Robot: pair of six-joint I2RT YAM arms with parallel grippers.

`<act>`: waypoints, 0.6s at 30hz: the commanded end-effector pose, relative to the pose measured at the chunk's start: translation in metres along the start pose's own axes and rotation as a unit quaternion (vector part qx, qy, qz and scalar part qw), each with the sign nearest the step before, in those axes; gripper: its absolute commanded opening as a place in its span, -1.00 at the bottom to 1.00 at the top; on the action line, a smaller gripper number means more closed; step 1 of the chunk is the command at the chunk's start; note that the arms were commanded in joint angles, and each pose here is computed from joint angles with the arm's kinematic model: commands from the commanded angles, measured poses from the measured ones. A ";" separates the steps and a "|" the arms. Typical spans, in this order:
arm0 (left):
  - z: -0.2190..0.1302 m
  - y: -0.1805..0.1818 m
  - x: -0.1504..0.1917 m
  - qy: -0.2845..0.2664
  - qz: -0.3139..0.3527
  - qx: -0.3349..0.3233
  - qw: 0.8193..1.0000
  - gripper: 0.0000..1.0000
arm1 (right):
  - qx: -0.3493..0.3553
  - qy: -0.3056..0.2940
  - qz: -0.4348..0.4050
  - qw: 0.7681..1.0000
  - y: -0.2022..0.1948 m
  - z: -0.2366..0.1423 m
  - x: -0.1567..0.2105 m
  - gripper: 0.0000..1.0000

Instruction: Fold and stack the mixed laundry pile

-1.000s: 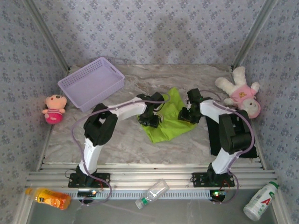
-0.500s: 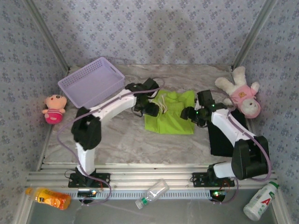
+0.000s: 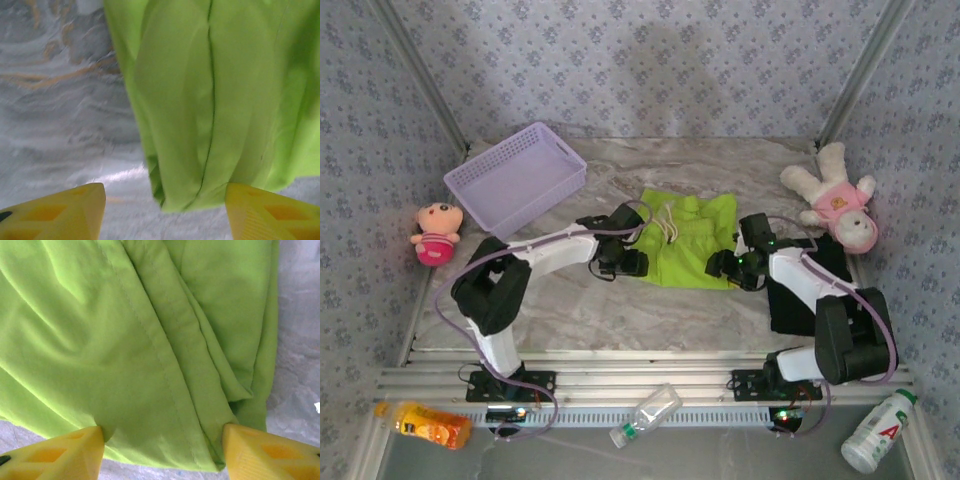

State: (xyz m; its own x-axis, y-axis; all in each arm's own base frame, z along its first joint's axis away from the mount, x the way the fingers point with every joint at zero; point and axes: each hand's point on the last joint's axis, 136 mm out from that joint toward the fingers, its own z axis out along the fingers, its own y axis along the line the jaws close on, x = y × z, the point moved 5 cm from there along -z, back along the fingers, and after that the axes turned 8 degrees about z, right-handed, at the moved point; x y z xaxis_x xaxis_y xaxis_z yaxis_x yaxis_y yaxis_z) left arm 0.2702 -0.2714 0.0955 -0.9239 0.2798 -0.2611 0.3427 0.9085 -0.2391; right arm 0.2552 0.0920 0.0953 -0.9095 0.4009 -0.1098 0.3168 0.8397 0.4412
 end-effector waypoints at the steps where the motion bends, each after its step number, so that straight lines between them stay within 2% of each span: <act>1: 0.012 -0.009 -0.018 -0.022 -0.013 0.024 0.999 0.04 | 0.013 -0.012 0.010 1.000 -0.005 0.007 -0.005 0.15; 7: 0.021 -0.011 -0.014 0.002 -0.007 0.033 0.999 -0.92 | 0.040 -0.006 0.011 0.999 -0.014 0.010 -0.004 -0.79; 8: 0.020 -0.008 -0.011 0.008 -0.002 0.019 1.000 -1.00 | 0.050 -0.008 0.012 0.999 -0.017 0.007 -0.003 -0.93; 9: 0.016 -0.002 -0.009 0.013 0.003 -0.002 1.000 -1.00 | 0.064 -0.015 0.009 0.998 -0.021 0.003 -0.005 -1.00; 14: -0.006 0.026 0.002 0.048 0.052 -0.102 0.992 -1.00 | 0.100 -0.040 -0.004 0.994 -0.036 -0.018 -0.016 -1.00; 18: -0.011 0.025 0.006 0.057 0.067 -0.106 0.990 -1.00 | 0.088 -0.041 -0.005 0.995 -0.036 -0.019 -0.020 -1.00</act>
State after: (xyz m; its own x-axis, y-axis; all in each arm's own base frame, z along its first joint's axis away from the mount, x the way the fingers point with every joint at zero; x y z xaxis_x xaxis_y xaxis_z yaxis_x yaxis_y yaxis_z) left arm 0.2792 -0.2762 0.0891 -0.8959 0.3771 -0.2350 0.4172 0.8959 -0.1528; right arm 0.2607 0.0639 0.0966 -0.8889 0.4262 -0.1678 0.3459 0.8648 0.3641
